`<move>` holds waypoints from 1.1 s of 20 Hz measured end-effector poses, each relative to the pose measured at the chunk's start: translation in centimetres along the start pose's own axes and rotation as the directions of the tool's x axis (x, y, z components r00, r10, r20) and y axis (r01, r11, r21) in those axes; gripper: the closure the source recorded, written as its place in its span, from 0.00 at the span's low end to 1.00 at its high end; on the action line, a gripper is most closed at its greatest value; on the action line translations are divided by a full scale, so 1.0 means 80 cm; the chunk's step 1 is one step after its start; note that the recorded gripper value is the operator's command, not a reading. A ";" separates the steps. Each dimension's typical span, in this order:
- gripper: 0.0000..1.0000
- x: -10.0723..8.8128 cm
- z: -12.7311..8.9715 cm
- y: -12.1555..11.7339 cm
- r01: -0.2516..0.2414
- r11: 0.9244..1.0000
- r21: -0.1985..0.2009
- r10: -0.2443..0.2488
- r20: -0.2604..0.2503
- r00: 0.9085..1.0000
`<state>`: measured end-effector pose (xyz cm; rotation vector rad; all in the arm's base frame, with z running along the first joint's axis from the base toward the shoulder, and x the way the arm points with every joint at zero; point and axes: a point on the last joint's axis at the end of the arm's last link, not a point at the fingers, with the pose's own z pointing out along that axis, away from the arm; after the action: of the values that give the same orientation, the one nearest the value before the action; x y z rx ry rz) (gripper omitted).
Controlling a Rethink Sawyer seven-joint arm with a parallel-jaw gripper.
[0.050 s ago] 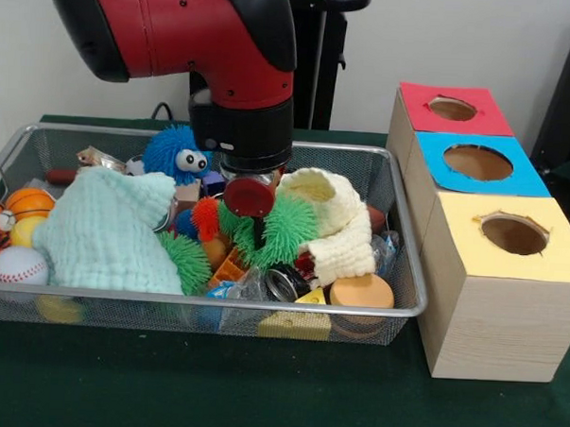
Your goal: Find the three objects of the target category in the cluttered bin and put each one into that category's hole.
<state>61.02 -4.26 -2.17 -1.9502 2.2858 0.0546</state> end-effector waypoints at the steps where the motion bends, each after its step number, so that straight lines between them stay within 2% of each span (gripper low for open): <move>1: 1.00 0.001 0.001 0.000 -0.001 1.000 -0.001 0.001 -0.006 1.000; 5: 1.00 0.002 0.002 -0.002 -0.028 1.000 -0.013 0.028 -0.022 0.999; 9: 1.00 0.007 0.000 -0.002 -0.080 0.996 -0.029 0.080 -0.017 0.997; 11: 1.00 0.012 -0.004 -0.006 -0.135 0.990 -0.041 0.135 0.004 0.991; 13: 1.00 0.016 -0.007 -0.005 -0.168 0.984 -0.052 0.170 0.017 0.985; 15: 1.00 0.024 -0.010 -0.003 -0.211 0.975 -0.069 0.213 0.033 0.976; 20: 1.00 0.047 -0.018 0.008 -0.308 0.944 -0.116 0.318 0.072 0.945; 21: 1.00 0.051 -0.020 0.012 -0.324 0.938 -0.126 0.335 0.079 0.939; 22: 1.00 0.060 -0.022 0.019 -0.348 0.926 -0.144 0.363 0.091 0.927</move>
<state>58.64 -8.89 -1.15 -1.5068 2.5795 0.3481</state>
